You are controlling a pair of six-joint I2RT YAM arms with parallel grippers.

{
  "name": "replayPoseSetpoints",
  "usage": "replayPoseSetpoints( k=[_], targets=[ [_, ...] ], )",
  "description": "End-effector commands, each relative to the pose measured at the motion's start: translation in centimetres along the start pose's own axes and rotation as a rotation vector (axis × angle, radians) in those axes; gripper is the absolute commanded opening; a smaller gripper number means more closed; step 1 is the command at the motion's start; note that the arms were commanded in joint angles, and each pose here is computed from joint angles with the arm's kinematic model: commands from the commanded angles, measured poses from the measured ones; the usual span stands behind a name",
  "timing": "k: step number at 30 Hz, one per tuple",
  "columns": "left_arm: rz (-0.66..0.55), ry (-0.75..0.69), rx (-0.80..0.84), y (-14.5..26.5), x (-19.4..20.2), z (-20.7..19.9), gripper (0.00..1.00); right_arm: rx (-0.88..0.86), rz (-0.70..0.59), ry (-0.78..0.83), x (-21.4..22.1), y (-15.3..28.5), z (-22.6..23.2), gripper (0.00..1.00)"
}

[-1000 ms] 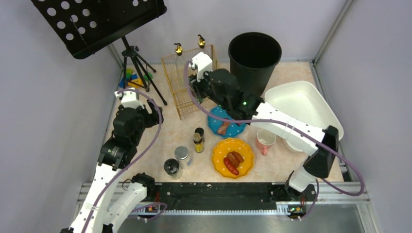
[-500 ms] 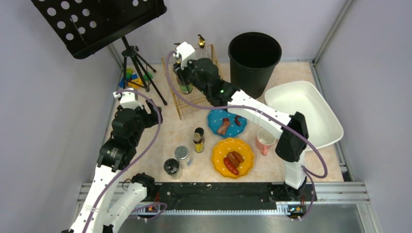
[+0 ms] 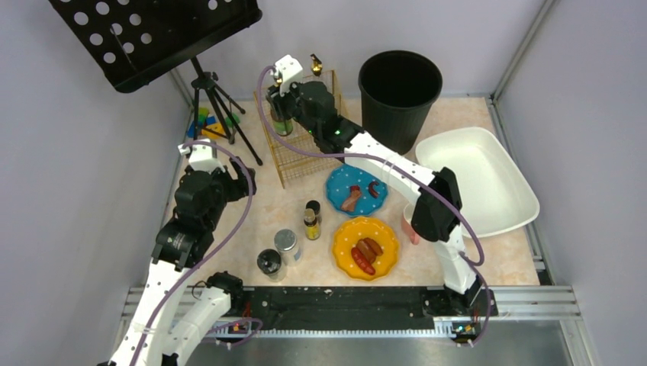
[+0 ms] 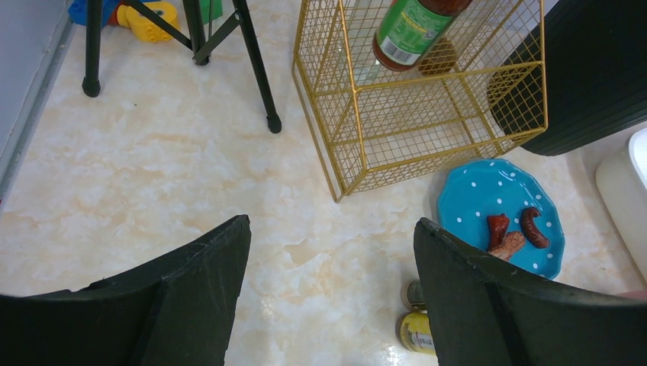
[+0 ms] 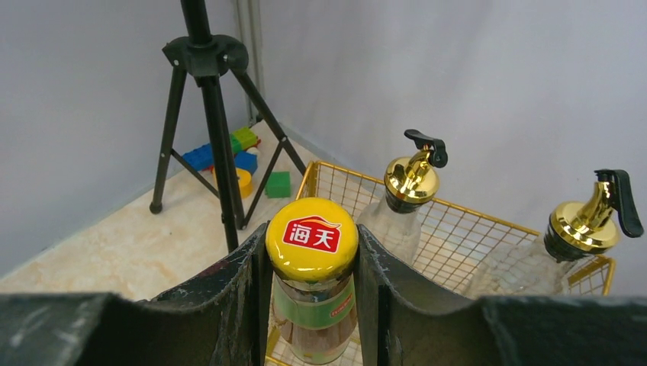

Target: Clear the kitchen counter

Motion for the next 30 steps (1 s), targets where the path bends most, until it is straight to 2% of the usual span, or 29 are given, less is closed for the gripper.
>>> replayPoseSetpoints(
  k=[1, 14, 30],
  targets=[
    [-0.029, 0.010, 0.029, 0.3, -0.6, -0.3, 0.82, 0.066, -0.286, -0.073, -6.8, -0.2, -2.4, 0.00],
    [-0.019, 0.012, 0.032, 0.1, -0.5, -0.3, 0.82, 0.016, -0.190, -0.147, -1.1, -2.3, 0.0, 0.00],
    [-0.008, 0.019, 0.027, -0.2, -0.4, -0.3, 0.82, -0.010, -0.042, -0.157, 5.1, -3.0, 2.2, 0.00]
  ],
)
Point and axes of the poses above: each gripper's point midway between its finger pads, its own y axis back along the fingers, its own z axis along the line the jaws close on, x = y × z, the point moved 10 cm from there along y, back along the fingers, and after that the axes turned 12 degrees about y, right-handed, at the moved point
